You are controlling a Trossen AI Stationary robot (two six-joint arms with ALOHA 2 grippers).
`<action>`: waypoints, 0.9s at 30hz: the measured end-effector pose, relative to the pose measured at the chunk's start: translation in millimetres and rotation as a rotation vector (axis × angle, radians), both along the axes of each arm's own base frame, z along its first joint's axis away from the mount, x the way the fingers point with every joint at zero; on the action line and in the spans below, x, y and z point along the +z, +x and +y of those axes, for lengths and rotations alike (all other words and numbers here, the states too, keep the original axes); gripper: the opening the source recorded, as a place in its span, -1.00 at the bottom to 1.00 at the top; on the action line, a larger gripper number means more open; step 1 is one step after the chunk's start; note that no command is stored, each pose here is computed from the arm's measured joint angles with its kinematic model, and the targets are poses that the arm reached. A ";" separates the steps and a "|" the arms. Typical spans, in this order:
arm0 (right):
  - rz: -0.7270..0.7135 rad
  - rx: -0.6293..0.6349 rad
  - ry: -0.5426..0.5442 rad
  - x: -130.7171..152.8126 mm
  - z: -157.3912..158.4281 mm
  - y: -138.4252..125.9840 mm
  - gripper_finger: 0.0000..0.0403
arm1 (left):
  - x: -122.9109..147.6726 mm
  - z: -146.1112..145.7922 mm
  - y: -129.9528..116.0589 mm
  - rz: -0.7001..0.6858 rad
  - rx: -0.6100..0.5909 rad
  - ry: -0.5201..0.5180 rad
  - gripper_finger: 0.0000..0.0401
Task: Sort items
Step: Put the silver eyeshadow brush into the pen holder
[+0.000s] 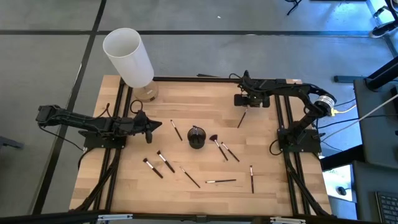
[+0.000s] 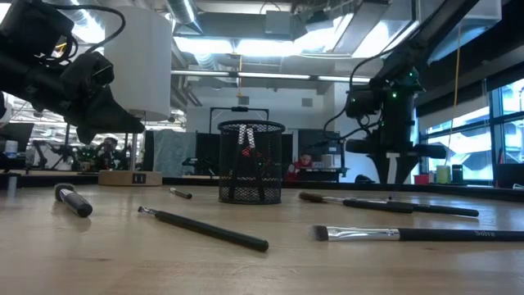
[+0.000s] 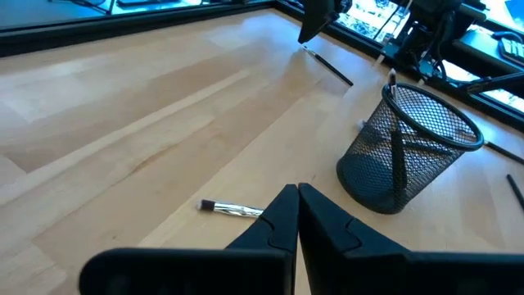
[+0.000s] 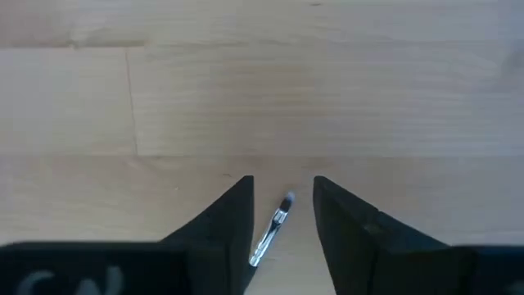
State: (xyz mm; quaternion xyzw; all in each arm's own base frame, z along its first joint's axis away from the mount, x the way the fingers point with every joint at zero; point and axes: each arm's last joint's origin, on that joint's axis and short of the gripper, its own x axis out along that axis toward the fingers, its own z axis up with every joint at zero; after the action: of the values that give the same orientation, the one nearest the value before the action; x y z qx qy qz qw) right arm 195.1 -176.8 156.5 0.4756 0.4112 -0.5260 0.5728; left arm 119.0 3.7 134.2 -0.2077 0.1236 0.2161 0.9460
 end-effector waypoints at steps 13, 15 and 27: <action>0.029 -0.037 0.030 -12.2 2.5 6.2 -0.75 | 0.0 -0.4 0.2 -0.002 -0.012 -0.009 -0.97; 0.047 -0.042 0.038 -16.9 1.6 7.4 -0.75 | -0.1 -0.5 0.2 -0.004 -0.013 -0.015 -0.97; 0.051 0.016 0.022 -11.3 -0.6 9.9 -0.78 | -0.1 -1.0 0.4 -0.002 -0.034 -0.017 -0.97</action>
State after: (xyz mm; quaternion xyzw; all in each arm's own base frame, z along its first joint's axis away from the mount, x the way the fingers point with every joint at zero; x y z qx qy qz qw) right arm 205.0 -177.5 145.2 0.4648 0.4353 -0.5288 0.5612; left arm 119.4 2.7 134.1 -0.2139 0.1279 0.1988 0.9478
